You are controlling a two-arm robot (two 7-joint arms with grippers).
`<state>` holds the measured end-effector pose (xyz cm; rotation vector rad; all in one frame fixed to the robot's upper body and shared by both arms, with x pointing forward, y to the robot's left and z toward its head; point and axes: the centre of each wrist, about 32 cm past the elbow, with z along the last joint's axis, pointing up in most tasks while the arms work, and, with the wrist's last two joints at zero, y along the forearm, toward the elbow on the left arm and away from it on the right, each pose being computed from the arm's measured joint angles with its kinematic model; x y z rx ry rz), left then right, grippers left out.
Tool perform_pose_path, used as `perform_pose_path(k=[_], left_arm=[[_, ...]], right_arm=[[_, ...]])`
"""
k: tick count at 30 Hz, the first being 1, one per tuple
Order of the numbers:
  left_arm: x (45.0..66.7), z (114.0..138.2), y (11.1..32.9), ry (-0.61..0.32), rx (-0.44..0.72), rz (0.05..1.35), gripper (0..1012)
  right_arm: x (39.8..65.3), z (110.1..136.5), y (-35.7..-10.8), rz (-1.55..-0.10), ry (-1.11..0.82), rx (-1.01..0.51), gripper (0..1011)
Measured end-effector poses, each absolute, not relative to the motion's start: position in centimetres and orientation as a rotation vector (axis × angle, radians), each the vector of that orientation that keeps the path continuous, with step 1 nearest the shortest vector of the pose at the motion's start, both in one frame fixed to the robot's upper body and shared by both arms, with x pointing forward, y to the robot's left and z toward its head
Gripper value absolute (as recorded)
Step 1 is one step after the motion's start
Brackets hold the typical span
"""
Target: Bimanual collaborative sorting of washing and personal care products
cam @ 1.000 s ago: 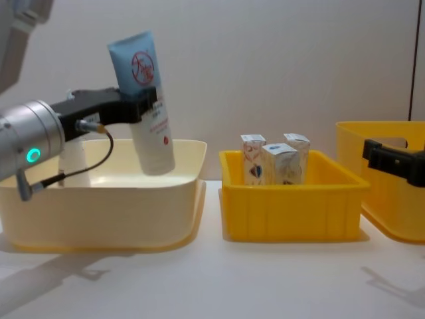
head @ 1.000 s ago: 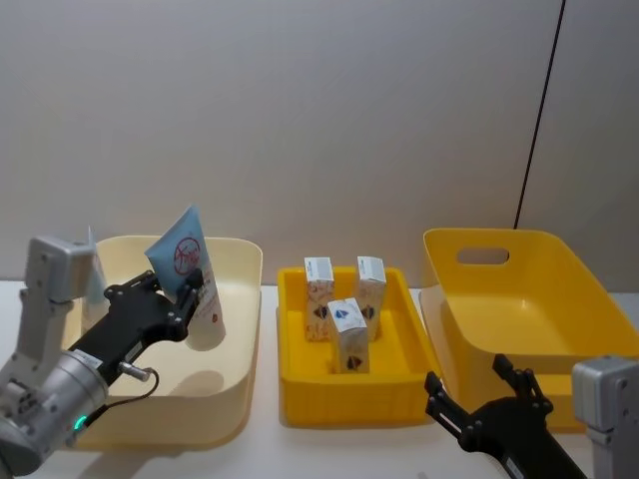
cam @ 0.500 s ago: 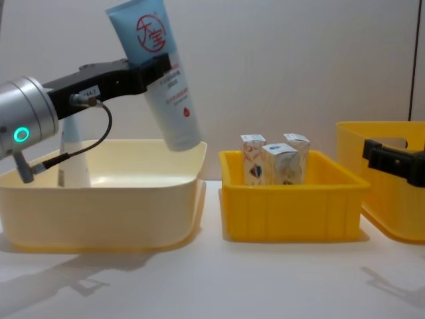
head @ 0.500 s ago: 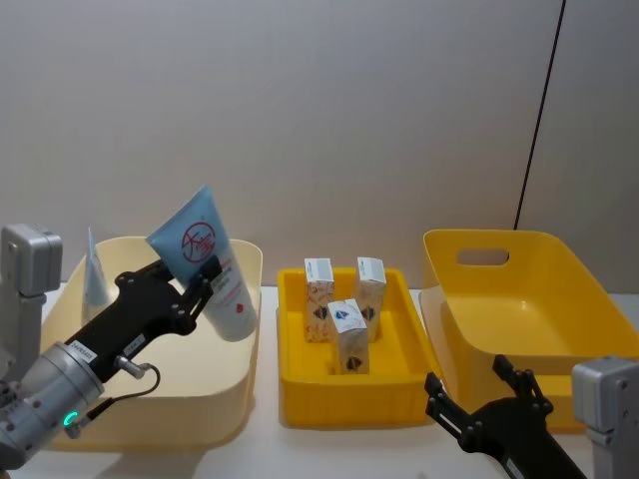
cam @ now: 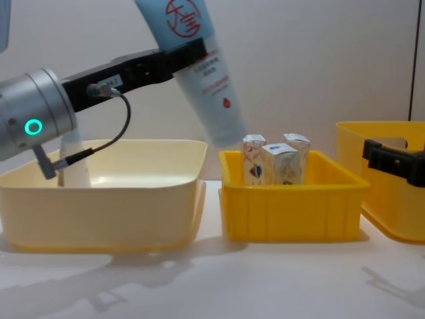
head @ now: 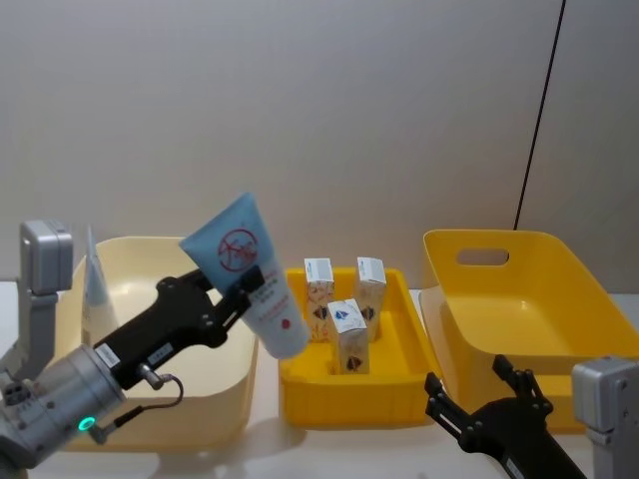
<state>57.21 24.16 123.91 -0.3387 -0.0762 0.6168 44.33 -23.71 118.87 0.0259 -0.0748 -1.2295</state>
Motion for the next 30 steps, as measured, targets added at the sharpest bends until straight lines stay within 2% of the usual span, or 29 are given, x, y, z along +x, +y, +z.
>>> perform_pose_path(k=[13,30], left_arm=[[57.7,123.7,22.4,0.005,-0.355,0.437,267],[57.8,123.5,21.5,0.041,-0.362,0.36,266]], right_arm=[[44.3,119.0,-23.7,-1.218,-0.072,0.028,1004],[43.8,121.5,-25.4,-1.054,0.002,0.027,1004]])
